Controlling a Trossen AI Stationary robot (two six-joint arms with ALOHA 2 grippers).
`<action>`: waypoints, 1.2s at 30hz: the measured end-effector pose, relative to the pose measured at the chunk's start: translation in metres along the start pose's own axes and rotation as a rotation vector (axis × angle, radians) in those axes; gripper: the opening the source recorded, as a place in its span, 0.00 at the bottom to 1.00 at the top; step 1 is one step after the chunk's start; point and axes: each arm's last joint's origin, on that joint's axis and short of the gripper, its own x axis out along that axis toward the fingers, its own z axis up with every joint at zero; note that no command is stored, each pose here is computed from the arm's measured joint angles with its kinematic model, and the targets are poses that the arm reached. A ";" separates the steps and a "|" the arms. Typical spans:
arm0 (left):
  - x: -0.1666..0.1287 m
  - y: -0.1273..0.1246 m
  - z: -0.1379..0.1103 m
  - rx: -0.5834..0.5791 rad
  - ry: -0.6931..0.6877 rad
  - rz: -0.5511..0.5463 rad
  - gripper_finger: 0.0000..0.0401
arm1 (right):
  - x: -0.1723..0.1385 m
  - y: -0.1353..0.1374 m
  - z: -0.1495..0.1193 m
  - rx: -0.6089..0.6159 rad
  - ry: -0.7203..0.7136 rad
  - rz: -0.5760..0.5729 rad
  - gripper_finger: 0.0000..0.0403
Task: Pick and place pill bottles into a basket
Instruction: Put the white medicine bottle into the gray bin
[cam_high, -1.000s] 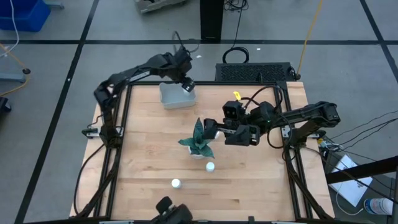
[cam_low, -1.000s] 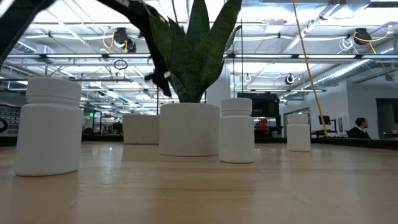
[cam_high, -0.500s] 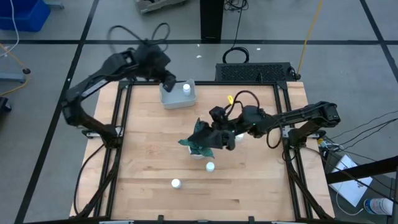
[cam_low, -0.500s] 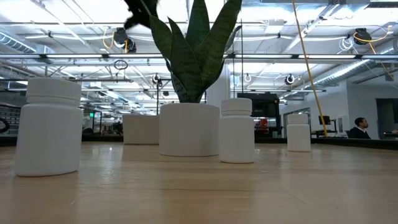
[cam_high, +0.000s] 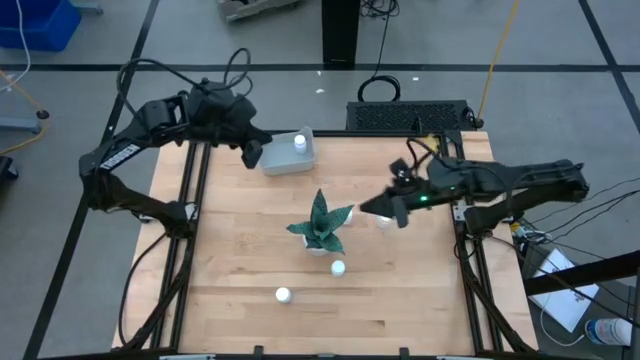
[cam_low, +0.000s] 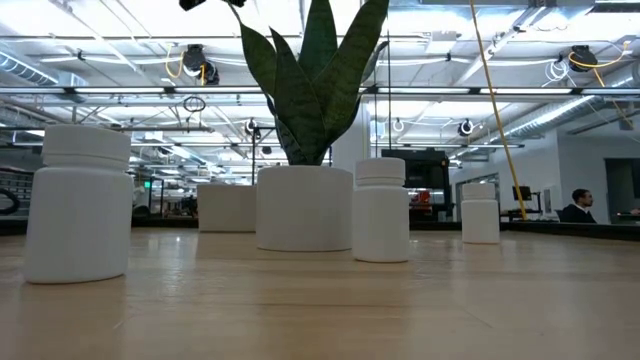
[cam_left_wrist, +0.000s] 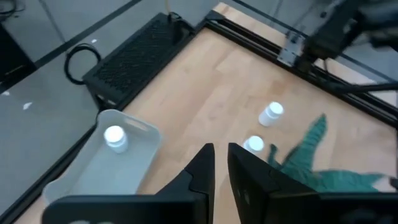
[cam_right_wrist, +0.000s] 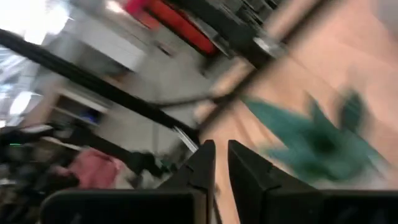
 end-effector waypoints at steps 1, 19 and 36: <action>0.000 -0.003 -0.001 0.007 0.003 -0.007 0.11 | -0.007 -0.005 -0.003 0.027 0.031 -0.059 0.11; 0.004 -0.024 -0.006 0.059 0.011 -0.009 0.08 | 0.031 -0.104 -0.027 0.033 0.524 -0.914 0.83; 0.004 -0.025 -0.006 0.064 0.014 -0.017 0.08 | 0.072 -0.141 -0.030 0.036 0.616 -1.004 0.78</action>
